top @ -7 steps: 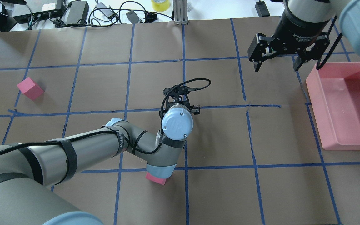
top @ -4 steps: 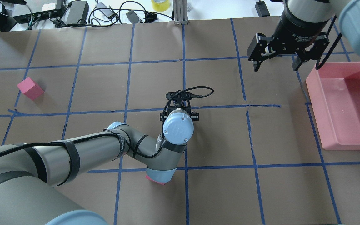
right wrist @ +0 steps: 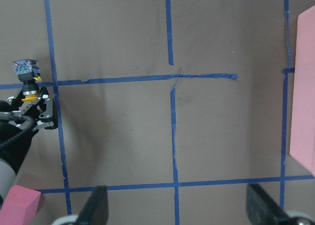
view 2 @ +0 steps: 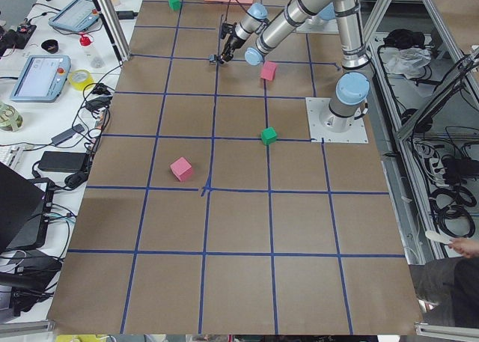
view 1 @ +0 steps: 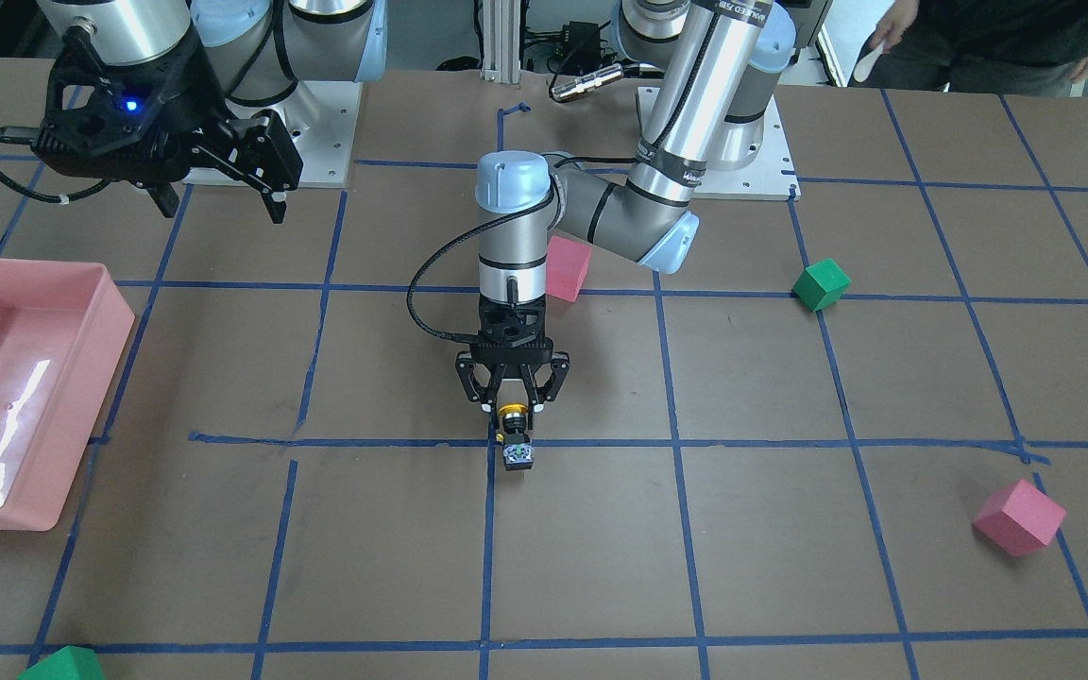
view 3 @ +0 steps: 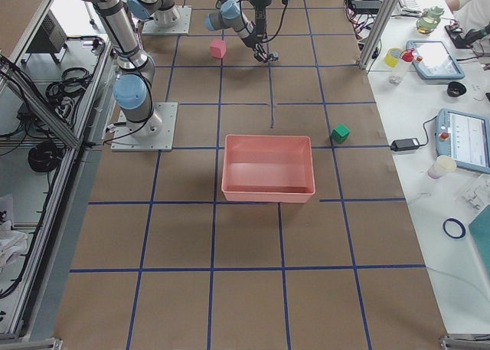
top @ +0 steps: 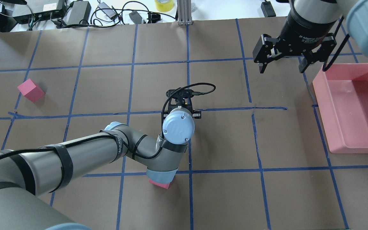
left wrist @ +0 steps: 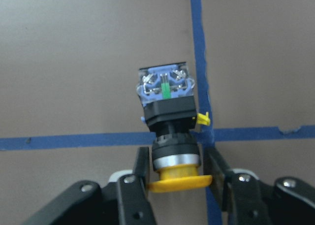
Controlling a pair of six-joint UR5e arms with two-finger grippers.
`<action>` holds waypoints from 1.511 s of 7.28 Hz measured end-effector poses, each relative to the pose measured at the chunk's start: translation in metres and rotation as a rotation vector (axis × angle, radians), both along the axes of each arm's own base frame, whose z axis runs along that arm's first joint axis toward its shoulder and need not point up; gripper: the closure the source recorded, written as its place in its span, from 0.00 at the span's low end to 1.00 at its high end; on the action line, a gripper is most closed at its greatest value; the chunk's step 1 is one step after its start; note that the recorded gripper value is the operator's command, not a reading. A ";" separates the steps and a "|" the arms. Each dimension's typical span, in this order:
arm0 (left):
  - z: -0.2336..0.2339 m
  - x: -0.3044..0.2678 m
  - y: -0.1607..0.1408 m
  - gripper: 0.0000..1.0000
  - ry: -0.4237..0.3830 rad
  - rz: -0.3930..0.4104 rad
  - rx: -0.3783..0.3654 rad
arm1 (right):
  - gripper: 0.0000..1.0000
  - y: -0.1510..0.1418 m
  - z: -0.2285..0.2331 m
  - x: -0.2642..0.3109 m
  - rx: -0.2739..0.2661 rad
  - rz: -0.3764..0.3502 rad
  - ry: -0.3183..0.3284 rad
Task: Align button upright
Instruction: 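Grasp the switch body with the left gripper and lift it, then set the switch down yellow cap up and open the left gripper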
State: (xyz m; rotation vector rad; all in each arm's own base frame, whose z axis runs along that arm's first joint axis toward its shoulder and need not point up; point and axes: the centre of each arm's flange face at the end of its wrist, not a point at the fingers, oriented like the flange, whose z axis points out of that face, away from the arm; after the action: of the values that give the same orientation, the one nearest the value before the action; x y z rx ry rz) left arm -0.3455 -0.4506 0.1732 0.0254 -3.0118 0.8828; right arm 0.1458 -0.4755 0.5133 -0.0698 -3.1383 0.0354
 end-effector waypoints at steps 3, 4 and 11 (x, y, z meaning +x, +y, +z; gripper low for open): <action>0.057 0.023 -0.047 1.00 0.111 0.155 0.211 | 0.00 0.001 0.000 0.001 0.000 0.000 0.000; 0.078 0.020 -0.059 1.00 0.155 0.235 0.335 | 0.00 0.001 0.002 0.001 -0.005 0.002 -0.001; 0.050 0.055 -0.118 1.00 0.780 0.950 1.009 | 0.00 -0.003 0.003 0.002 -0.032 0.006 -0.004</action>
State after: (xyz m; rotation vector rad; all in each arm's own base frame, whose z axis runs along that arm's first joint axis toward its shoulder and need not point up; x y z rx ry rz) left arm -0.2902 -0.5683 0.2231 1.4265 -2.2069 -0.6663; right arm 0.1475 -0.4786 0.5158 -0.0604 -3.1421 0.0861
